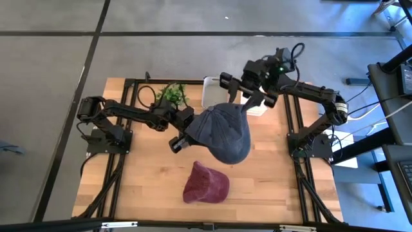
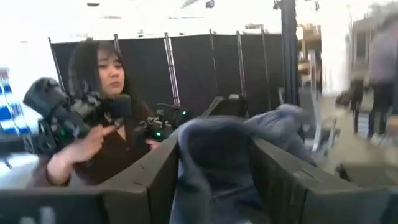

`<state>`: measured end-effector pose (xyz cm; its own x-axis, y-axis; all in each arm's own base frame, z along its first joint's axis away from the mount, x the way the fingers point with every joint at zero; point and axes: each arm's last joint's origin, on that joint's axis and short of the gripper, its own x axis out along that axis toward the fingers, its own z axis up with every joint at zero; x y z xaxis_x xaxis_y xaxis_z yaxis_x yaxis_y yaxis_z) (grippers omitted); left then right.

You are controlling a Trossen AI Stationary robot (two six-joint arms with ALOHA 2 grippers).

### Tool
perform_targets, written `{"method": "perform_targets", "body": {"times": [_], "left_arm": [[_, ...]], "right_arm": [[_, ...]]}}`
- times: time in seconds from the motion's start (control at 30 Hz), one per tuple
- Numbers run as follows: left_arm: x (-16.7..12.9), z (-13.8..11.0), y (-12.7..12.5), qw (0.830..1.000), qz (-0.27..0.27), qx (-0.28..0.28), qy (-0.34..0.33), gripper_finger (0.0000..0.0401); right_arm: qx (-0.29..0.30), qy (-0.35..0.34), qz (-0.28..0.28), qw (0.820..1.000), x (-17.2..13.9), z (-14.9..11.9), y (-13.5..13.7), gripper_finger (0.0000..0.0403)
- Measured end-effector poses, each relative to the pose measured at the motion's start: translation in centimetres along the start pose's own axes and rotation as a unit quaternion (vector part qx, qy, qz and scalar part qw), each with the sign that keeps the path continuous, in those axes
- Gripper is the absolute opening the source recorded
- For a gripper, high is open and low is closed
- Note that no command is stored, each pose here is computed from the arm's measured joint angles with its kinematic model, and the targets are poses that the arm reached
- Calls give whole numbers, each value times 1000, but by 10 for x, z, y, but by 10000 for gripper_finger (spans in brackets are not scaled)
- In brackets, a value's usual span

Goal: Pick & Place hat
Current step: Put the right blue cap into the white bin

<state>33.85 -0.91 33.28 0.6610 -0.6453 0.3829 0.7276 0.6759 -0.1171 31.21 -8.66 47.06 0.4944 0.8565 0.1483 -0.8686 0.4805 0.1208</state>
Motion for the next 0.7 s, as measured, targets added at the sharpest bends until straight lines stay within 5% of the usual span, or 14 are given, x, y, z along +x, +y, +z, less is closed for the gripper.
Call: {"method": "perform_targets", "body": {"times": [0.3,0.7], "left_arm": [[-11,-17,15,989,5,-104,104,12],[-24,-18,24,975,-17,-167,148,12]], "right_arm": [[127,19,-47,991,-38,-2,-12,197],[163,55,-30,985,-41,-18,-21,198]]}}
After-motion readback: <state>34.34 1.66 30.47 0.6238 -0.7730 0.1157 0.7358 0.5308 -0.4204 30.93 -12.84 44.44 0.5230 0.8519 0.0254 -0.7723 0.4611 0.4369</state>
